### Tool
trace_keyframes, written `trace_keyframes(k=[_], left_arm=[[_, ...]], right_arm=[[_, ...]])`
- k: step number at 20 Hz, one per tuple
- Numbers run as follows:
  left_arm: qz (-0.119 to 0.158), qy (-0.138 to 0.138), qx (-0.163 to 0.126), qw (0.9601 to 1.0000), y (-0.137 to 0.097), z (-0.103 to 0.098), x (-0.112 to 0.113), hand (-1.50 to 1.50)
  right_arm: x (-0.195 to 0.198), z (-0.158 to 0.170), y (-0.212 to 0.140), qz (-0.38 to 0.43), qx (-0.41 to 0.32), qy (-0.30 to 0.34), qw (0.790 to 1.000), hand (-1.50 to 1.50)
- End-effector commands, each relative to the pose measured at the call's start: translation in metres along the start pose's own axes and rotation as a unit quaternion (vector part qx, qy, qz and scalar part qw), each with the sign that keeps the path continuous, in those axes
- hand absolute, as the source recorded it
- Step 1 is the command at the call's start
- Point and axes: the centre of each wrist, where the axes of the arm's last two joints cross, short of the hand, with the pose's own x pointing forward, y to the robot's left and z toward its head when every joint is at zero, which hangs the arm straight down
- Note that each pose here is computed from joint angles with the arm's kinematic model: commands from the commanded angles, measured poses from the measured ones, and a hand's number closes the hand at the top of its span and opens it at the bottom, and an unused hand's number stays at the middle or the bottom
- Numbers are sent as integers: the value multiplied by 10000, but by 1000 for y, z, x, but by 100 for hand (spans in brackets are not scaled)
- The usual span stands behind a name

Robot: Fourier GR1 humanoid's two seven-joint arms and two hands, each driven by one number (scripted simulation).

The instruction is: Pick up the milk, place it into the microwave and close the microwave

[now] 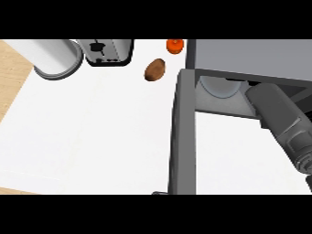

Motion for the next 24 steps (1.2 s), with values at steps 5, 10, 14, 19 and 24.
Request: trace_keyframes(k=[5,10,14,19,24], left_arm=[[25,156,-428,9990,-5,-2,-11,-150],[187,107,-784,9967,-16,-8,-19,-150],[273,76,-1064,9939,-26,-17,-19,-150],[407,82,-1249,9913,-36,-22,-21,-150],[551,163,-1433,9880,-47,-15,-29,-150]], right_arm=[[22,-5,7,-607,302,-408,9969,-150],[32,-10,7,-1325,578,-373,9888,-150],[17,-2,6,-1961,641,-335,9779,-150],[25,15,23,-2735,805,-209,9583,-150],[14,35,32,-3394,989,107,9354,-150]])
